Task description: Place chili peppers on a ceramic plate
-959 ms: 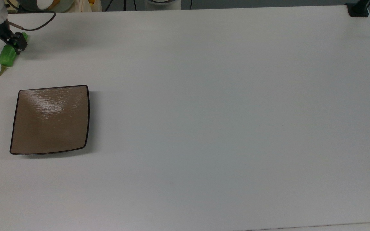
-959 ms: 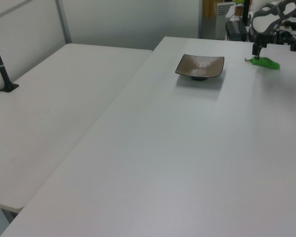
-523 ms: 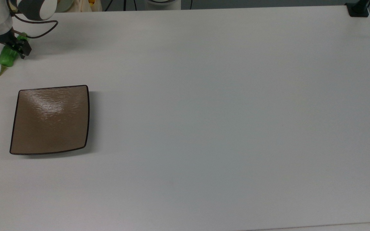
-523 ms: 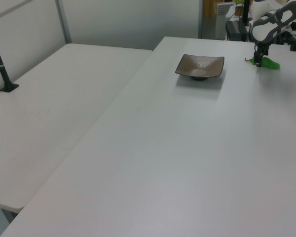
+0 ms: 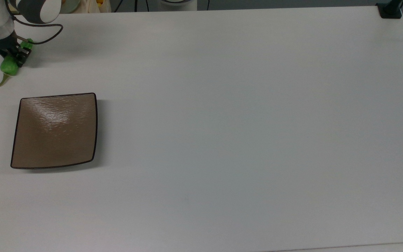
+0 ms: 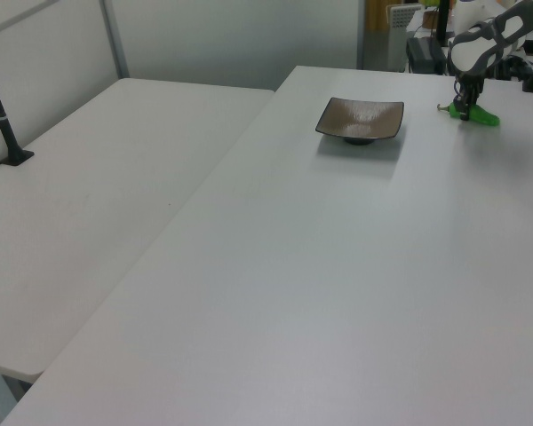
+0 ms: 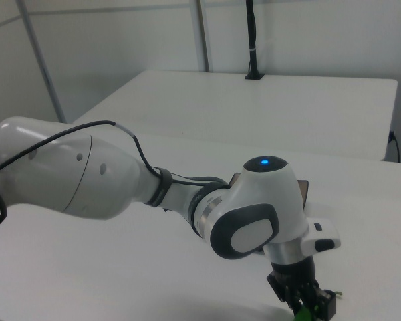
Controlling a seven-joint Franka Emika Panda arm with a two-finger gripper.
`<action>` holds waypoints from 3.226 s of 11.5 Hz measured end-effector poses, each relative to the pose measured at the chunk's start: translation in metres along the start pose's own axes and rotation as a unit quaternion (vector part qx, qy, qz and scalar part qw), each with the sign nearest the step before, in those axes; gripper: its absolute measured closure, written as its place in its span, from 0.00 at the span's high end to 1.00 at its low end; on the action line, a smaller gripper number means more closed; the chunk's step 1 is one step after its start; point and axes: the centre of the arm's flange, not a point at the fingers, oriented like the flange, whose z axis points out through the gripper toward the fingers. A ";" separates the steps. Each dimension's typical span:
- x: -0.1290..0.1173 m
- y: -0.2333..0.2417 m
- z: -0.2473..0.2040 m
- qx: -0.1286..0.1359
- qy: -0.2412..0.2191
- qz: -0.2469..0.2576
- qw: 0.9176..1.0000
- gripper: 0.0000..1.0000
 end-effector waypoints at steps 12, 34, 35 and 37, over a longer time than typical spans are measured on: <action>0.082 -0.094 -0.119 0.162 0.138 0.151 0.965 0.38; 0.068 -0.265 -0.214 0.141 0.001 0.020 0.990 1.00; 0.054 -0.276 -0.232 0.142 -0.019 -0.006 0.990 1.00; 0.041 -0.296 -0.251 0.144 -0.033 -0.034 0.989 1.00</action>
